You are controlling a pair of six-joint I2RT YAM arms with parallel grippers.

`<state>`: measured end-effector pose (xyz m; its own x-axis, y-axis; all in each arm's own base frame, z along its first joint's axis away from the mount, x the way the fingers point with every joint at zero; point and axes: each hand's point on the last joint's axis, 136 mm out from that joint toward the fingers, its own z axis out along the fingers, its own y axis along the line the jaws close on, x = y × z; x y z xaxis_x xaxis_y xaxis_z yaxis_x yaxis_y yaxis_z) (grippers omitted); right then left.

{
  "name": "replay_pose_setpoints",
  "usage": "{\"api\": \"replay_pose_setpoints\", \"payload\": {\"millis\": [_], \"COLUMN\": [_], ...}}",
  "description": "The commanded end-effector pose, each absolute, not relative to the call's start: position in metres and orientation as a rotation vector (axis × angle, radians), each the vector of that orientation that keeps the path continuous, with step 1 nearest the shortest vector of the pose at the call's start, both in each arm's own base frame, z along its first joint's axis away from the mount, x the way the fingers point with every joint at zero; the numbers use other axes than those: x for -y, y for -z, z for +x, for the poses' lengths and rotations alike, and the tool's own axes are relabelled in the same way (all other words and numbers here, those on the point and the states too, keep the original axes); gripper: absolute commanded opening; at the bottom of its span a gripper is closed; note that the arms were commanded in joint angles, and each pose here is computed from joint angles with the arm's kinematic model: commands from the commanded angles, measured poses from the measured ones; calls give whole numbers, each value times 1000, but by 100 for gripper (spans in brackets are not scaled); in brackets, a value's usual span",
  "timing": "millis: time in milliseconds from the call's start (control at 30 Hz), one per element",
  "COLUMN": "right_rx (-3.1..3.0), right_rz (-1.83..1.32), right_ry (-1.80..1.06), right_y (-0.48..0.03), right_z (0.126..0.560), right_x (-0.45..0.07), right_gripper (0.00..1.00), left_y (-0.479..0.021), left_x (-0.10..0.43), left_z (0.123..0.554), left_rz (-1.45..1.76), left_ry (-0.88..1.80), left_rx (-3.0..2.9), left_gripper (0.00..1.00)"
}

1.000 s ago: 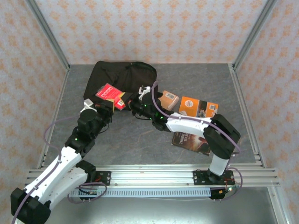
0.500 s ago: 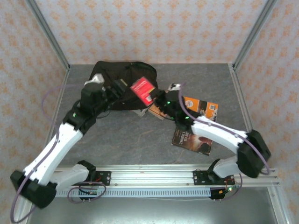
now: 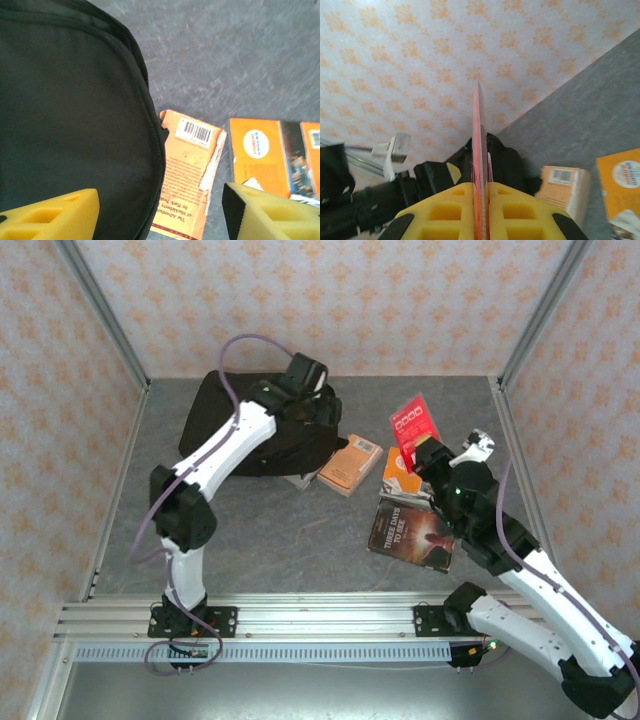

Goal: Pack the student bag
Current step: Open the student bag at the top-center of the table.

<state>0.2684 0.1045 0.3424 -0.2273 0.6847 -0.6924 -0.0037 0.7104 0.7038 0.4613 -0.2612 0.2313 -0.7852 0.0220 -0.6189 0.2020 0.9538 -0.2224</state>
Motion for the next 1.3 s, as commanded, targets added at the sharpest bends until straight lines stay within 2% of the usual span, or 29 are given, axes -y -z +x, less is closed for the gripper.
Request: {"api": "replay_pose_setpoints", "payload": {"millis": [0,133,267,533,667,700,900,1267], "right_rx": [-1780,-1795,-1791,-1780,-1789,-1793,-1836,-1952], "right_rz": [494,480,489,522,525,523,479,323], "right_ry": [-544,-529,-513,-494,-503,-503,-506,-666], "right_y": [-320,-314,-311,-304,-302,-302,-297,-292], "right_z": [260,249,237,214,207,205,201,210], "right_x": [-90,-82,-70,-47,-43,-43,-47,-97], "right_gripper": [0,0,0,0,0,0,0,0], "left_y": [-218,-203,-193,-184,-188,-192,-227,-290], "left_x": [261,253,249,245,243,243,244,254], "left_z": [452,465,468,473,475,476,472,442], "left_rz": [329,404,425,412,408,402,354,312], "left_ry": [195,-52,-127,-186,-201,-195,-118,144], "left_rx": [-2507,-2486,-2503,-2504,-2495,-2490,-2441,-2391], "left_gripper": [66,65,58,27,3,0,0,0]}}
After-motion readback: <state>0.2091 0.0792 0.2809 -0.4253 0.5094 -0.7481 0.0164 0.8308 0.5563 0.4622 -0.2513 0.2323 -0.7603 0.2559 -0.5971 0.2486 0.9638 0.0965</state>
